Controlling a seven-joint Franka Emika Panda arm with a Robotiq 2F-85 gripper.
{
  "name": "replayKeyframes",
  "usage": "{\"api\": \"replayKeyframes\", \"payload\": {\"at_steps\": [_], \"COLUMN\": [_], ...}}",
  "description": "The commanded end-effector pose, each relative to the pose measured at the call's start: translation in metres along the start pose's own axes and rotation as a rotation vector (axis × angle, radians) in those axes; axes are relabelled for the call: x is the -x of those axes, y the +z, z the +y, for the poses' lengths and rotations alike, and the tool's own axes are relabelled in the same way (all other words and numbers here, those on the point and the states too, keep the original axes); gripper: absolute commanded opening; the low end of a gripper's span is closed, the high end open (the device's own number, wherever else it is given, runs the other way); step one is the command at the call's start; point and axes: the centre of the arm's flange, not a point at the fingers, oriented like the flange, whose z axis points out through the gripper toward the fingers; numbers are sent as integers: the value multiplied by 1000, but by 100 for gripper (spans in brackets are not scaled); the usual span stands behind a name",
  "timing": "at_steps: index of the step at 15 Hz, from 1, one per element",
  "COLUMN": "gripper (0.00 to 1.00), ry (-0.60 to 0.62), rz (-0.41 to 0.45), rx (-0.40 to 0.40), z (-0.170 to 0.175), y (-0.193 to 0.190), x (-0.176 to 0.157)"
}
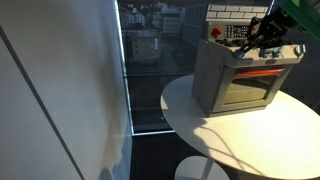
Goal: Turn the first and third knob from the left in a clockwise direction
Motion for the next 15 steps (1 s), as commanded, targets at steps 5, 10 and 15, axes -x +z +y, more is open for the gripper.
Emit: {"api": "replayKeyframes", "payload": {"at_steps": [5, 10, 15], "gripper": [5, 5, 5], "ry": [107, 177, 268], "rz": [-32, -40, -48], "rx": [-49, -81, -122], "z": [3, 5, 8], "y": [-12, -14, -15], "x": [3, 3, 2]}}
